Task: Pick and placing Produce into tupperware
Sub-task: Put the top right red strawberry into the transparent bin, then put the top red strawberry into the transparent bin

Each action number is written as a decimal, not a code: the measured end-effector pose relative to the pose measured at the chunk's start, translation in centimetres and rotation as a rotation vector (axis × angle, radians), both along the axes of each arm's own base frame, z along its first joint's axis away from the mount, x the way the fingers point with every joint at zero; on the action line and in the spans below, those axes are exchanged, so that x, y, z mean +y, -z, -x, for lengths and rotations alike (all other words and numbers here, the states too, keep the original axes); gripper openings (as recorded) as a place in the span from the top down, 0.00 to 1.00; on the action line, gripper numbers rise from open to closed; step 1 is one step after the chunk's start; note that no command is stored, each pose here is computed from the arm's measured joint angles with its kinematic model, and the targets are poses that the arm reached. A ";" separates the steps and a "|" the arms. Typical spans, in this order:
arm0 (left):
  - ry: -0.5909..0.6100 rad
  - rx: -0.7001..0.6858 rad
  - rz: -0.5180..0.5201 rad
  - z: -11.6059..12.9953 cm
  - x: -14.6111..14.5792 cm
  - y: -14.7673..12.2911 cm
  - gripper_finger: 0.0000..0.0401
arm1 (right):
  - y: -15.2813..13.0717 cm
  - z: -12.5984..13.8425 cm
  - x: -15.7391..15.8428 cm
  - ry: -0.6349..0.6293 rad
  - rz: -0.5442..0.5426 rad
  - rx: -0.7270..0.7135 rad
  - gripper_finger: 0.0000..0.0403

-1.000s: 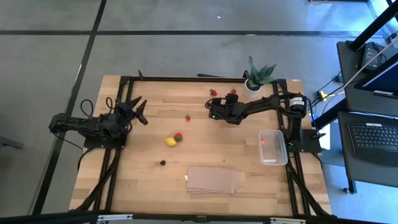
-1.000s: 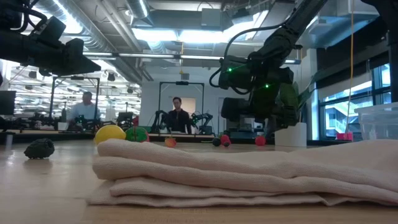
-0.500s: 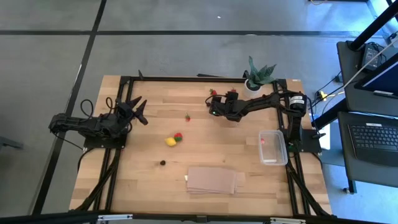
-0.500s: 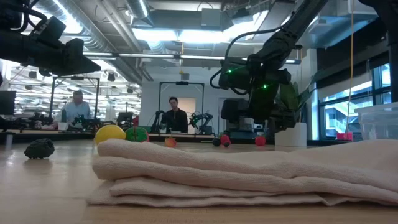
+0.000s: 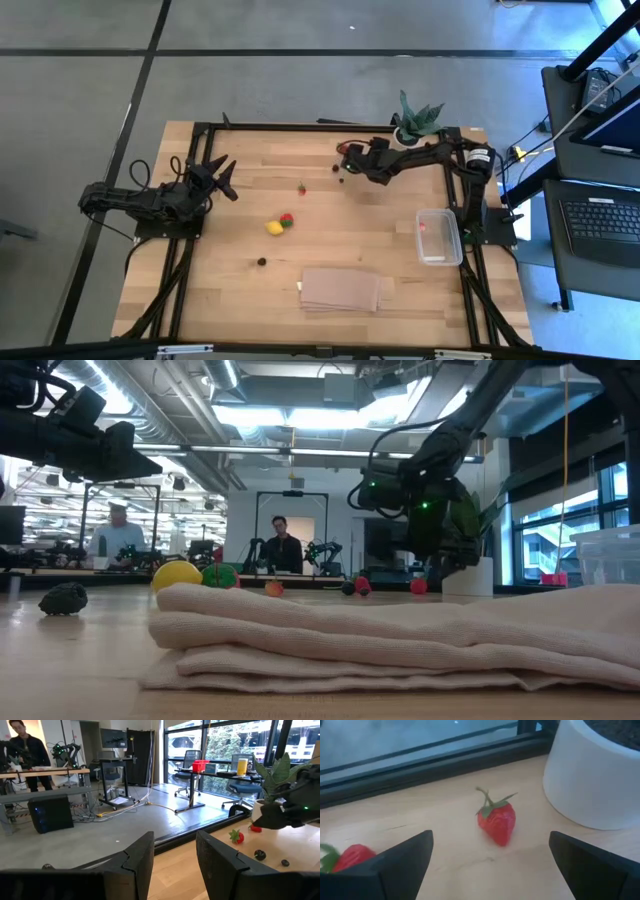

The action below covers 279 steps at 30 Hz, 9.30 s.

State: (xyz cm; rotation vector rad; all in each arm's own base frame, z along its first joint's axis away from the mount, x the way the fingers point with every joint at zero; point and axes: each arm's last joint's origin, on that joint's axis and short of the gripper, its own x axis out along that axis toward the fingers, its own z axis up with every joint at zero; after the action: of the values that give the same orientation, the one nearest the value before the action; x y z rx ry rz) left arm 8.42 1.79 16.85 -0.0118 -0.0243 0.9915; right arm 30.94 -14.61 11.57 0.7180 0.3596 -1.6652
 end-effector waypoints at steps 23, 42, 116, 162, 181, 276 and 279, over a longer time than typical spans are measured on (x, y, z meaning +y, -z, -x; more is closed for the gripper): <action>0.001 -0.001 0.000 0.0 0.0 0.0 0.65 | 1.7 1.0 -2.8 0.006 -0.082 0.036 0.02; 0.060 -0.013 0.001 -0.1 -0.1 -0.1 0.65 | 1.4 1.1 -3.8 -0.029 -0.144 -0.007 0.12; 0.062 -0.012 0.001 -0.1 -0.1 -0.1 0.65 | -25.1 4.2 16.8 -0.475 -0.246 -0.078 0.64; 0.065 -0.093 0.058 -0.1 -0.1 -0.1 0.65 | -9.1 15.2 26.5 -0.257 -0.618 0.535 0.56; 0.058 -0.100 0.062 -0.1 -0.1 -0.1 0.65 | -12.4 11.9 25.7 -0.473 -0.564 0.451 0.24; 0.049 -0.091 0.057 -0.1 -0.1 -0.1 0.65 | -6.1 -2.7 -9.5 -1.454 -0.302 0.483 0.21; 0.049 -0.091 0.057 -0.1 -0.1 -0.1 0.65 | -5.4 -2.9 -9.6 -1.457 -0.315 0.485 0.21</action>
State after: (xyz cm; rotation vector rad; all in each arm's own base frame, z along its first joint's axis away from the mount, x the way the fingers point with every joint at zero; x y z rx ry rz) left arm 8.52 1.70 16.91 -0.1093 -0.0793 0.9422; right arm 33.84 -24.19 16.99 0.0981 1.1650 -0.3398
